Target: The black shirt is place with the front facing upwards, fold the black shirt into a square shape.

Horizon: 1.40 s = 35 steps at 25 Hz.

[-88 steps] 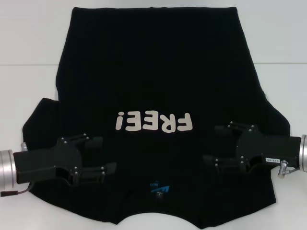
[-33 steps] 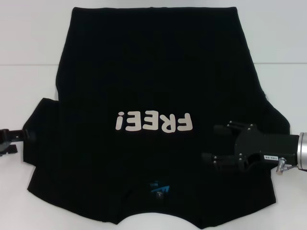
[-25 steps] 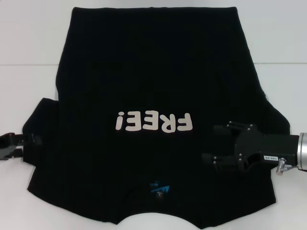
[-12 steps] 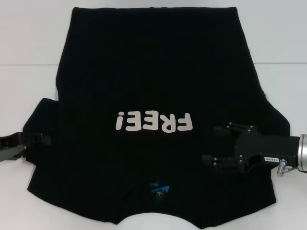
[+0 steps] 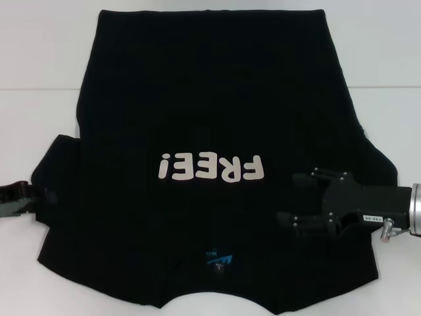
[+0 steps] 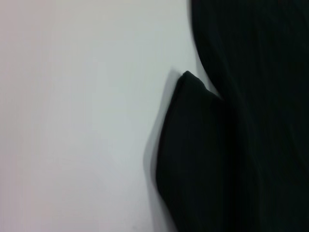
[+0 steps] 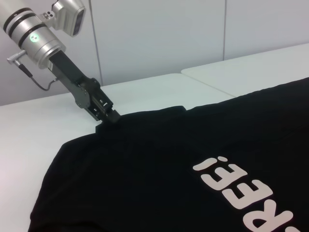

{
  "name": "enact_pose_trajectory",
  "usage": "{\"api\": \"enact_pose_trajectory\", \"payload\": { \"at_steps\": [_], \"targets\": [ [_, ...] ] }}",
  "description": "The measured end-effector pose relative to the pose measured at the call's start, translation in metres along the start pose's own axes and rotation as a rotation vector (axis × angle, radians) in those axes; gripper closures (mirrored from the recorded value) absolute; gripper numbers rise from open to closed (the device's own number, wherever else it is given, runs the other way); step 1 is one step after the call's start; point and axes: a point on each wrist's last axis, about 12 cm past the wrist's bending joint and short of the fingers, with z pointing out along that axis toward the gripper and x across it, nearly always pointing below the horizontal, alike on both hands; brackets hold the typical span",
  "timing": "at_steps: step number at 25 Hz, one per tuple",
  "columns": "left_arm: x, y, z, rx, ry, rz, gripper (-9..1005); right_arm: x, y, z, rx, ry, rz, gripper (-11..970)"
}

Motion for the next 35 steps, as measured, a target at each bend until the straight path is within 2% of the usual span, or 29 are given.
{"api": "enact_pose_trajectory", "payload": {
  "at_steps": [4, 18, 30, 35],
  "targets": [
    [-0.001, 0.001, 0.0, -0.006, -0.005, 0.0, 536, -0.001, -0.001, 0.0, -0.001, -0.001, 0.005, 17],
    [-0.002, -0.002, 0.001, 0.0, -0.018, 0.005, 989, -0.002, -0.001, 0.001, 0.0, -0.001, 0.004, 18],
    [-0.007, 0.025, -0.032, -0.035, -0.129, -0.065, 994, -0.003, -0.003, -0.001, 0.01, -0.006, 0.005, 17],
    [-0.003, 0.033, -0.038, -0.036, -0.156, -0.092, 994, -0.003, -0.003, -0.001, 0.014, -0.005, 0.005, 18]
  ]
}}
